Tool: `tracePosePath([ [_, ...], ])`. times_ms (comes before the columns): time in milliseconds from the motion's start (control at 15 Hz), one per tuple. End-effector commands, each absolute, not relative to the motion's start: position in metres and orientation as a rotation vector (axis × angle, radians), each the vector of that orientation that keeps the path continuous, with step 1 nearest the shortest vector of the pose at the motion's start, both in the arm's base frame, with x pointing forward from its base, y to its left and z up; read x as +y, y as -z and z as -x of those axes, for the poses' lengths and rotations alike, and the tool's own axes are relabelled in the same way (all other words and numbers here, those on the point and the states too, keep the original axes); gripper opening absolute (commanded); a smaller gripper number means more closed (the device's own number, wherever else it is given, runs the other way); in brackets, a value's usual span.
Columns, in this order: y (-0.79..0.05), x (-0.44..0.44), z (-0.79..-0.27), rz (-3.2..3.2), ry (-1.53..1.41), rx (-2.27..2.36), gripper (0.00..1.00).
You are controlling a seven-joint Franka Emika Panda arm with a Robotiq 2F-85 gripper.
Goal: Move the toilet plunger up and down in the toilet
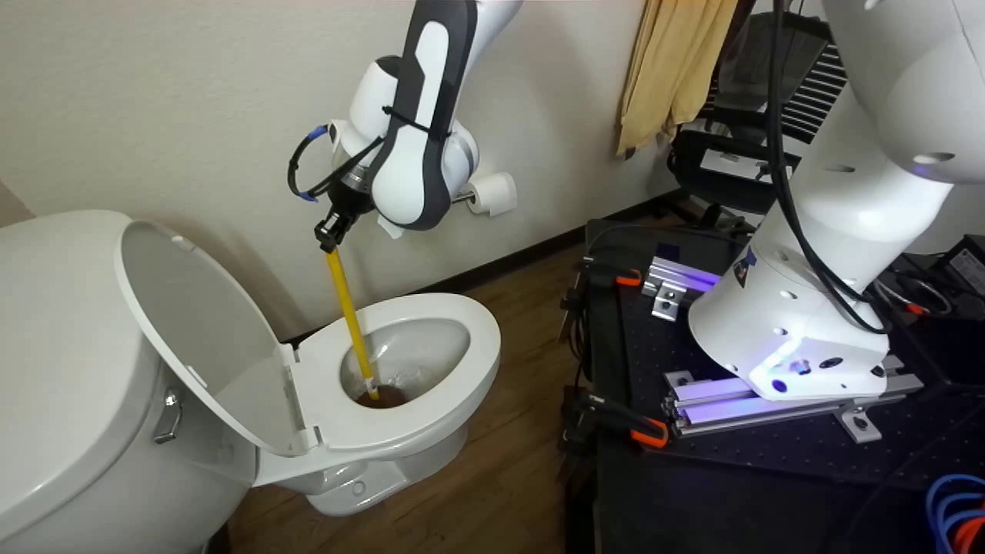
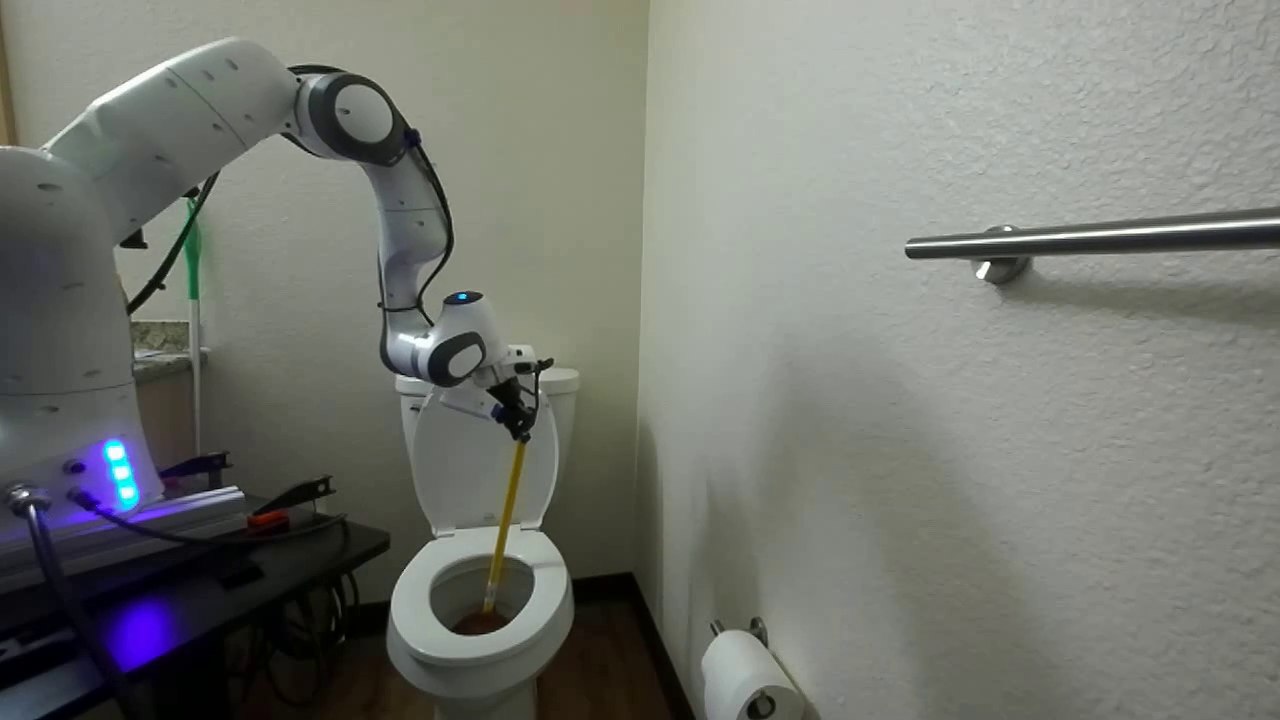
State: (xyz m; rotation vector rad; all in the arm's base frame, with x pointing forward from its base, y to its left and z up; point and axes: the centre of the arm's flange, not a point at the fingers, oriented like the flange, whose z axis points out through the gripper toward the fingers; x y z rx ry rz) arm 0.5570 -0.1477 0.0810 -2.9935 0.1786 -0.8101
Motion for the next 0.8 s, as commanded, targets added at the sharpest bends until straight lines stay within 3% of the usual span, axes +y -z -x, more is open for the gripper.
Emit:
tracePosePath([
  [0, -0.04, -0.151, -0.582, 2.995, 0.787, 0.202, 0.06],
  [333, -0.04, -0.157, -0.601, 2.983, 0.861, 0.215, 0.06],
  [733, -0.11, -0.165, -0.589, 2.947, 0.992, 0.159, 0.06],
])
